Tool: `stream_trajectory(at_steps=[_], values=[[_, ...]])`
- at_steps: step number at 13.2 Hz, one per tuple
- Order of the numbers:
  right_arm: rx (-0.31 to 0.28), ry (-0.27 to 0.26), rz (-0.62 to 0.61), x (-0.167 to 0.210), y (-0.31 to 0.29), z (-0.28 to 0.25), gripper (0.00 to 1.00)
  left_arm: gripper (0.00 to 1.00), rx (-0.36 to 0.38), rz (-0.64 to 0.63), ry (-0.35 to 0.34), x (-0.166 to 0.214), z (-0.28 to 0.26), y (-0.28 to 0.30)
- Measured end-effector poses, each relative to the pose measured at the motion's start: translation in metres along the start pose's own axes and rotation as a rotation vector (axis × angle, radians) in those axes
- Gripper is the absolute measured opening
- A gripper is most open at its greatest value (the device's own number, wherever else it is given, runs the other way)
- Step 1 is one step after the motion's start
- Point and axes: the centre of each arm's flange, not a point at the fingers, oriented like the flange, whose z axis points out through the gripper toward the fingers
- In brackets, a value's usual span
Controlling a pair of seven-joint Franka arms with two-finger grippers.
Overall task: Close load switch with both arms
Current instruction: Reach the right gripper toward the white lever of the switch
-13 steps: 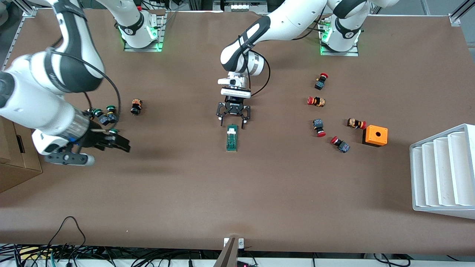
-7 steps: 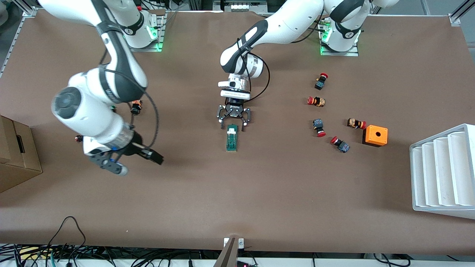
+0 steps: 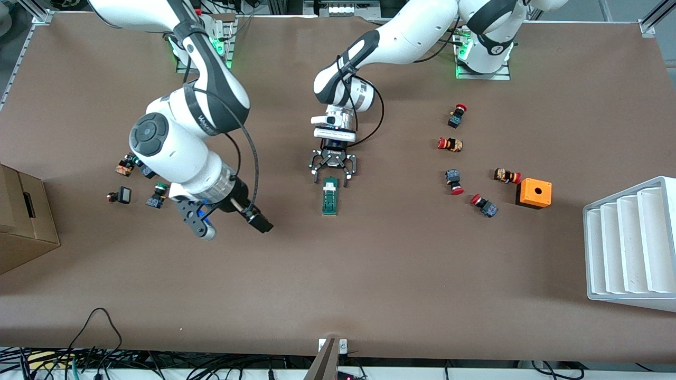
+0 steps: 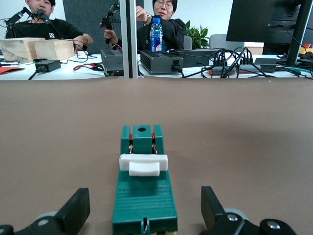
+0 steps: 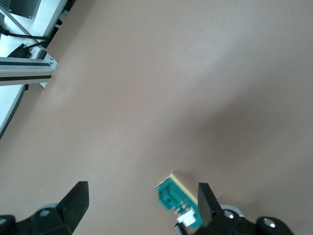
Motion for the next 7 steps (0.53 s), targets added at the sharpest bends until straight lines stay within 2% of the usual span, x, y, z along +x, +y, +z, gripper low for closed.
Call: stream_trajectory(at_steps=[3, 7], values=[[-0.006, -0.021, 0.126, -0.040, -0.010, 0.014, 0.99, 1.00, -0.004, 0.004, -0.001, -0.003, -0.003, 0.002], [-0.018, -0.035, 0.239, -0.097, -0.016, 0.063, 0.97, 1.00, -0.004, 0.007, 0.000, -0.012, -0.003, 0.006]])
